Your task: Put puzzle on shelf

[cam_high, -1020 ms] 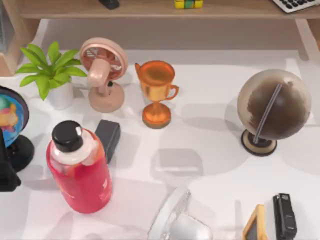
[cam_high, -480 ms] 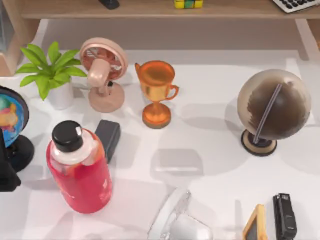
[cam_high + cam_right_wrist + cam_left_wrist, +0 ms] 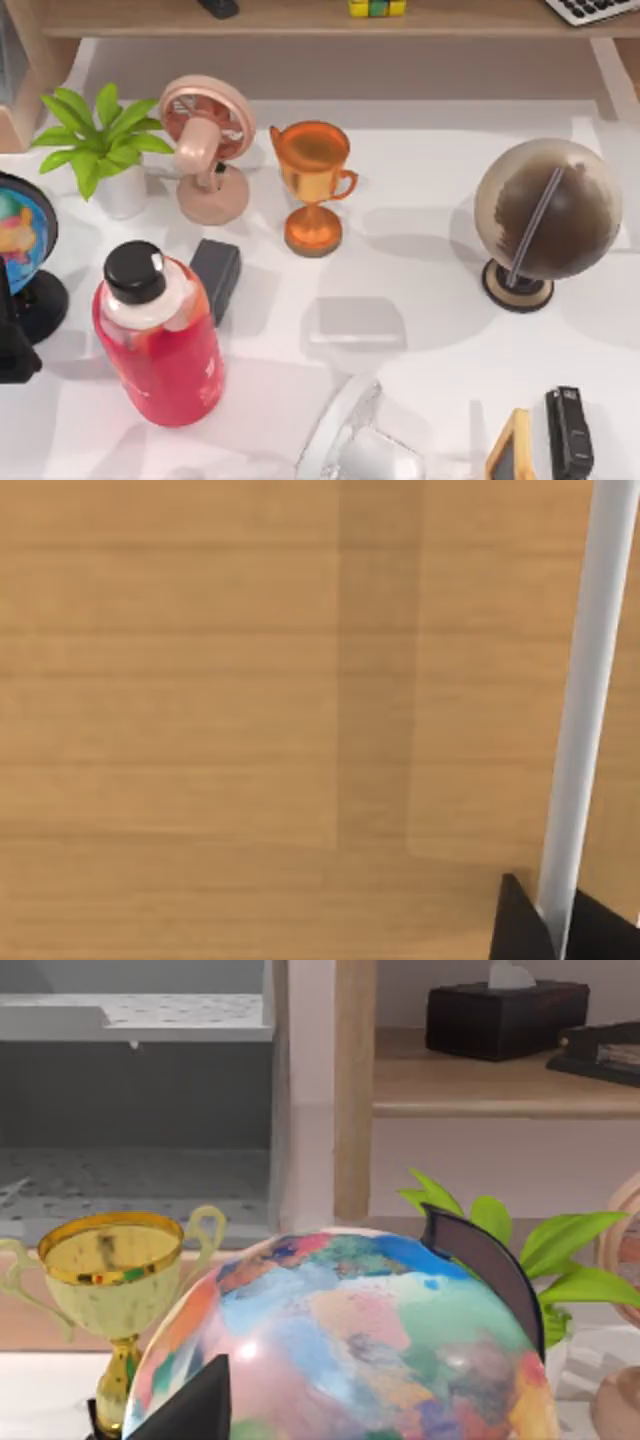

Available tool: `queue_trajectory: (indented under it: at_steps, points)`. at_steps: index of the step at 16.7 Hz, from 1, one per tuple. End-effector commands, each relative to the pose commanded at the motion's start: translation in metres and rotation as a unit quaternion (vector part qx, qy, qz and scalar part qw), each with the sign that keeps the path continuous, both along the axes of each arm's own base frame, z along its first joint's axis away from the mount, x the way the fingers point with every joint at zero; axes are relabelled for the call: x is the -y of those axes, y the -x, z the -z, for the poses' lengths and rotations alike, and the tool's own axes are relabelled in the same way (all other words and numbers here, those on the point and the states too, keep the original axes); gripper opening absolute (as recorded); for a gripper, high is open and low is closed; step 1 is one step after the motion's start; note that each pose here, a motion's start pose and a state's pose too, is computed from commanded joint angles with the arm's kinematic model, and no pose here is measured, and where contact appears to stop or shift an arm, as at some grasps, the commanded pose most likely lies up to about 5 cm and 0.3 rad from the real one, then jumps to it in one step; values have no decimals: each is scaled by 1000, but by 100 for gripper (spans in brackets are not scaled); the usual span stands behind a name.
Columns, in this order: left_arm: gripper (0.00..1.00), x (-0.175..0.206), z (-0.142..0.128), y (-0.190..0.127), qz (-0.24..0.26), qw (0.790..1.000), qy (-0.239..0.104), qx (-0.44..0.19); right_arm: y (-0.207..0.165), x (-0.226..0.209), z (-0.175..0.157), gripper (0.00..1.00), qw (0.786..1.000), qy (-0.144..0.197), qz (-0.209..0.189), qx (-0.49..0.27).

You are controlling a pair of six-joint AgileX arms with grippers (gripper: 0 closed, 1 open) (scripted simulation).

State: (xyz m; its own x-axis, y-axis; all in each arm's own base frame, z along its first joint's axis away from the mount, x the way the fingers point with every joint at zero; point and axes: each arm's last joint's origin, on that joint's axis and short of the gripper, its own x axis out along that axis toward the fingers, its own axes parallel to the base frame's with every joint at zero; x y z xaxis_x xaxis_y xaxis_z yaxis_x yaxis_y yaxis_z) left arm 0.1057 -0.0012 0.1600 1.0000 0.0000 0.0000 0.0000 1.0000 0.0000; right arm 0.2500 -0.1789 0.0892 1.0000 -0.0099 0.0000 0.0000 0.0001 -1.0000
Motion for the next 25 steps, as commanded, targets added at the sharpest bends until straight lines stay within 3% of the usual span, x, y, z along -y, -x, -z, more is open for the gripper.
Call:
queue_trajectory:
  at_steps: [4,11,17,25]
  points:
    - [100,0,0,0,0,1000,0,0,-4,1,1,0,1000,-1,1,-1]
    - [100,0,0,0,0,1000,0,0,-60,1,1,0,1000,-3,1,-1]
    - [100,0,0,0,0,1000,0,0,-65,2,3,0,1000,-7,3,-7]
    - [100,0,0,0,0,1000,0,0,-121,4,0,0,1000,-3,3,-2]
